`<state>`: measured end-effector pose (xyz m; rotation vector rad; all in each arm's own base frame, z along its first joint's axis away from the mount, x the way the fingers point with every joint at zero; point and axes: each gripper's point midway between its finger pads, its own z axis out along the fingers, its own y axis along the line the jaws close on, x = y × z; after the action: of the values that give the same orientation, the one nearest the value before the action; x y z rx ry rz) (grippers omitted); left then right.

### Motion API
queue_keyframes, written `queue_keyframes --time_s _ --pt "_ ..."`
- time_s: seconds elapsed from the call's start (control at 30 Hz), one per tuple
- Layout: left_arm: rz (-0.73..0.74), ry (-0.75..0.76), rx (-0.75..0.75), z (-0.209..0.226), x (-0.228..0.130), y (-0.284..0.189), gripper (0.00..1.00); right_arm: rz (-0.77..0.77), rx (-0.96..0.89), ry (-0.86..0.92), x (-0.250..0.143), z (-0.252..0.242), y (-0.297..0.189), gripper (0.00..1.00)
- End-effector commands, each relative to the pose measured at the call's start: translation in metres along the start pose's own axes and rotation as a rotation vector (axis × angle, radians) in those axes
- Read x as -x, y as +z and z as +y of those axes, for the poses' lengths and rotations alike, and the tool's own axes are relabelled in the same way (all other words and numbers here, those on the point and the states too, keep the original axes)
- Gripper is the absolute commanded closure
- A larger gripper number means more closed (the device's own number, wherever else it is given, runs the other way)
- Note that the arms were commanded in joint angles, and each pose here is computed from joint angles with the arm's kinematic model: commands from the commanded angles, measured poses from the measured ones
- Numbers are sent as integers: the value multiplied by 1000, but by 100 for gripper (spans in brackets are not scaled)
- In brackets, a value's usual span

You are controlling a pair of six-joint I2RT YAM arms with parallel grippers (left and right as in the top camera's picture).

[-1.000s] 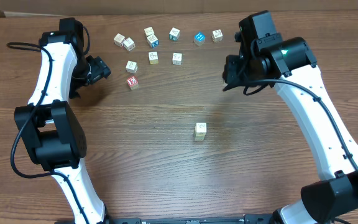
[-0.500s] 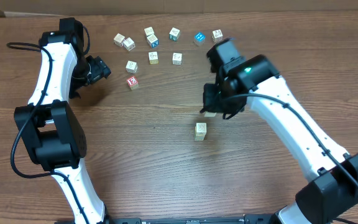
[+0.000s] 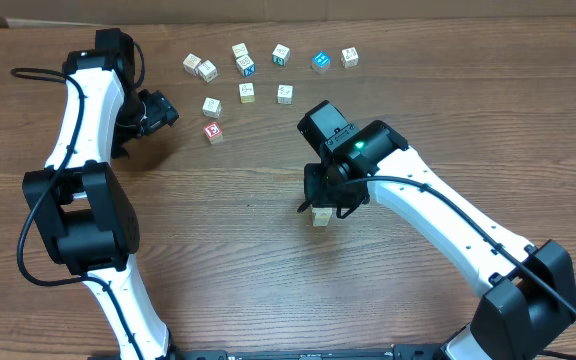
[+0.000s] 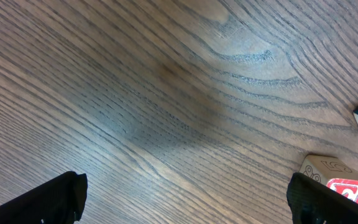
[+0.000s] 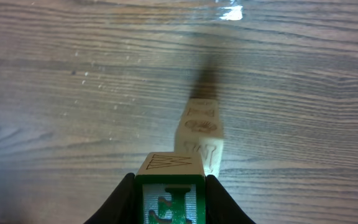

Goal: Form a tower
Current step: 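Carry the green-lettered block over the tower and lower it onto M, then hold the green-lettered block on top of the tower with the right gripper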

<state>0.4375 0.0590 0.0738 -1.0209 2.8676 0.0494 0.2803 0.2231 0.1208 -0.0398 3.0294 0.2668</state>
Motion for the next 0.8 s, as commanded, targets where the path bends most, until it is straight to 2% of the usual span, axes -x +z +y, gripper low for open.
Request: queue_keyframes --time_s 0.0,0.77 --pt "-39 16 -15 -2 5 -16 1 0 -27 35 -2 -6 6 76" --pt "-39 16 -15 -2 5 -16 0 -45 -88 106 4 -17 6 75"
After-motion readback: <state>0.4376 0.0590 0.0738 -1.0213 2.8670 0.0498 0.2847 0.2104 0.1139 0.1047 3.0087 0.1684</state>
